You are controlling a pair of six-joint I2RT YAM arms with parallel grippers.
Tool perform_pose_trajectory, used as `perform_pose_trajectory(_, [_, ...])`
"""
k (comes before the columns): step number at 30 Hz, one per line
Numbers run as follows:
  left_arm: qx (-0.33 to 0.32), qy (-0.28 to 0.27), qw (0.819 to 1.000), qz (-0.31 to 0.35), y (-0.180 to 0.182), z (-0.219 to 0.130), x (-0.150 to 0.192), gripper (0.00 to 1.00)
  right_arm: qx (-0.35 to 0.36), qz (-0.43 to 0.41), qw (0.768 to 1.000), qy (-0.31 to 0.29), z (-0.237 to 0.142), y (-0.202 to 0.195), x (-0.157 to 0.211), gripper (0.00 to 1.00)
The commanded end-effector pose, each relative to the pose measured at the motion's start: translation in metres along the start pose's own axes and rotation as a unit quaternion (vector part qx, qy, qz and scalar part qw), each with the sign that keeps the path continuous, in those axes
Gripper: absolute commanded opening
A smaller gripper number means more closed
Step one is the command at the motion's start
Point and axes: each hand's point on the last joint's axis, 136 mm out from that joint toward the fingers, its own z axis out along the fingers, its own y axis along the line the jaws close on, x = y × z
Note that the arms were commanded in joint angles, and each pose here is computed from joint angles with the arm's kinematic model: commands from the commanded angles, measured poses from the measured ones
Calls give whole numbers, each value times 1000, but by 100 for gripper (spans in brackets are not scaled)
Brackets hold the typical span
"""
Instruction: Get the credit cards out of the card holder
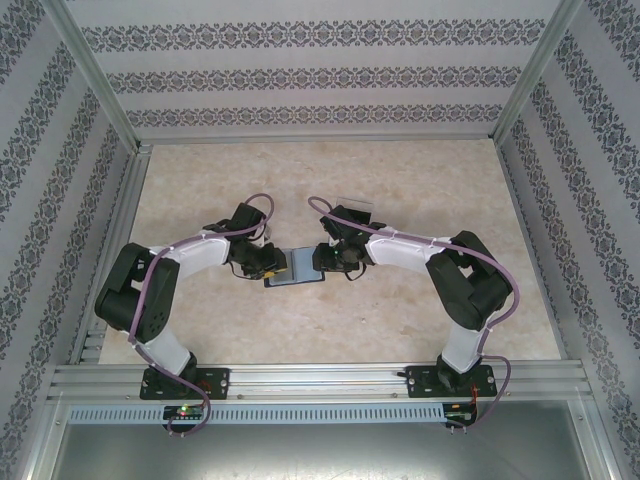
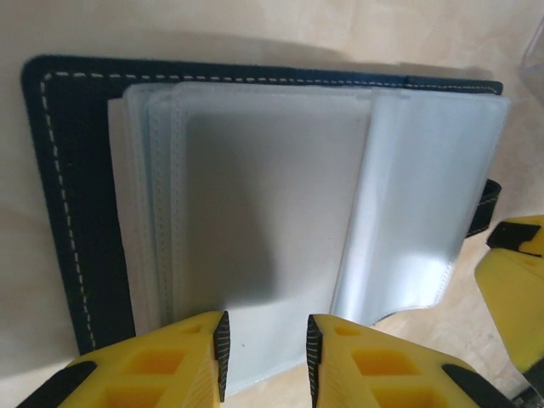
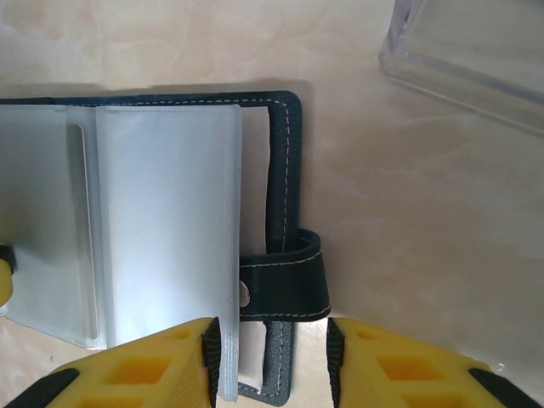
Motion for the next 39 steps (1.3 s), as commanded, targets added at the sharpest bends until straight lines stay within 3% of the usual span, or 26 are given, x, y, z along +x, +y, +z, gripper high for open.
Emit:
perform_pose_trajectory(1, [-34,-11,999,13,4,-5,-2,33,11,-3,1000,5,4,-7,4,40])
perform_pose_trajectory(14, [-25,14,999,17,2,12,6,33,5,-4,1000,11,6,-3,6,40])
perform_pose_trajectory(39, [111,18,993,30,-68,19,0,42,-5,3,1000,1,5,-2,6,40])
